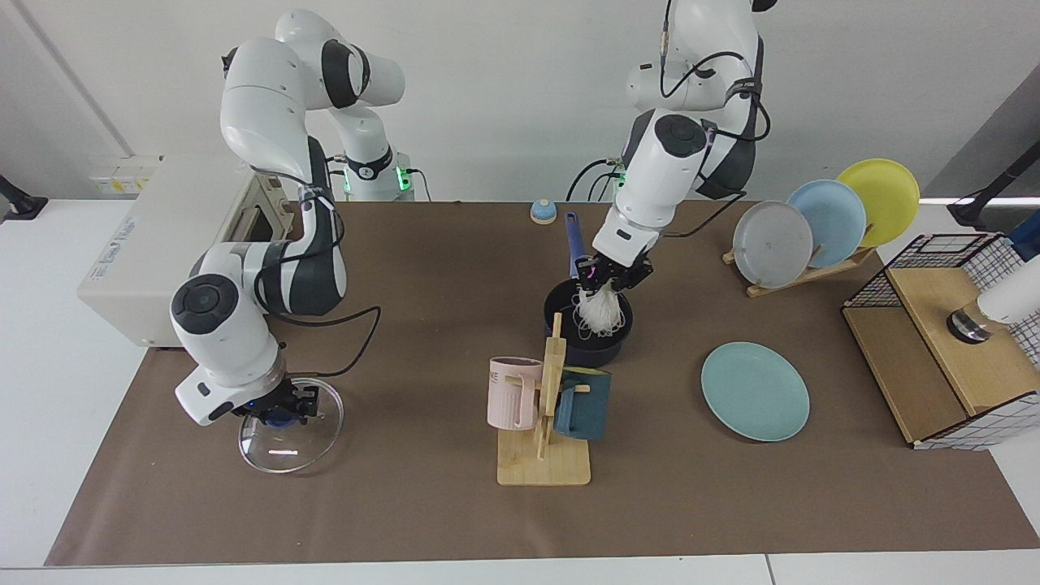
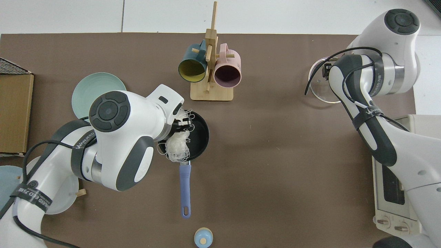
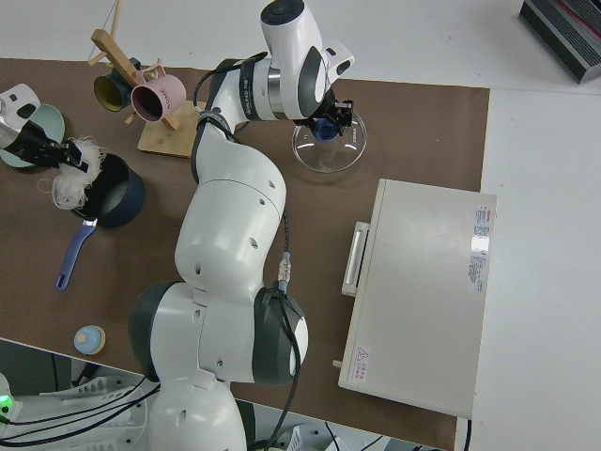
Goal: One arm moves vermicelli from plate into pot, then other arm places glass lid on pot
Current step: 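Carry the vermicelli over the saucepan and open the left gripper, then withdraw the left gripper while the right gripper carries the lid over the pot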
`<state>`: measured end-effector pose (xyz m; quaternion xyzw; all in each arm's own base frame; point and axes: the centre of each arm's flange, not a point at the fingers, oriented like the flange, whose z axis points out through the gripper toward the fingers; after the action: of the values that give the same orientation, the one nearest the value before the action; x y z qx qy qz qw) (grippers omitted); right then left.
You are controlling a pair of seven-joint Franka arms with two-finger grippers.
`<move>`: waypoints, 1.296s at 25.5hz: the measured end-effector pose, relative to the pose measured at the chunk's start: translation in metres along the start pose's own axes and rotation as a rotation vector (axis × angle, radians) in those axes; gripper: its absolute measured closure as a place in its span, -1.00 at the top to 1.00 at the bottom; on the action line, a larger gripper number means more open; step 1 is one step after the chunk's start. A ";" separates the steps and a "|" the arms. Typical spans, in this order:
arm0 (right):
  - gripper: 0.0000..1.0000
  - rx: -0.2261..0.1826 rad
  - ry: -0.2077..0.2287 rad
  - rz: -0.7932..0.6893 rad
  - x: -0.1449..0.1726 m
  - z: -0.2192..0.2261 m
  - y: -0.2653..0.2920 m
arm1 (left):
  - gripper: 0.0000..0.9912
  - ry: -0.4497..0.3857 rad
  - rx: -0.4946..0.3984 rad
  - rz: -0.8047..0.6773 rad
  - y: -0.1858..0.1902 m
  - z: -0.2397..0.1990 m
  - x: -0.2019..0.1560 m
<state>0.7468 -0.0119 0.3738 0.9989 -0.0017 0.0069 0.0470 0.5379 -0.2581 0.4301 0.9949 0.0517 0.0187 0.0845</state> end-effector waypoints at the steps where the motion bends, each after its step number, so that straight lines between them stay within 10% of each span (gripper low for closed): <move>1: 0.22 0.005 0.000 0.001 -0.002 -0.011 -0.001 | -0.33 0.002 -0.001 -0.001 -0.001 0.006 -0.001; 16: 0.22 0.054 -0.024 -0.012 -0.078 -0.176 -0.014 | -0.32 -0.001 0.009 -0.008 -0.008 0.085 0.003; 26: 0.22 0.064 -0.028 -0.060 -0.128 -0.212 -0.059 | 0.78 0.049 0.084 -0.015 -0.002 0.011 0.024; 33: 0.22 0.065 -0.025 -0.043 -0.142 -0.218 -0.129 | 1.00 0.082 0.186 -0.029 -0.048 -0.076 0.047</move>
<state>0.6021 0.1375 0.5772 0.9997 0.0194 -0.0064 0.0144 0.5766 -0.1936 0.4983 0.9960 0.0711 0.0534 -0.0104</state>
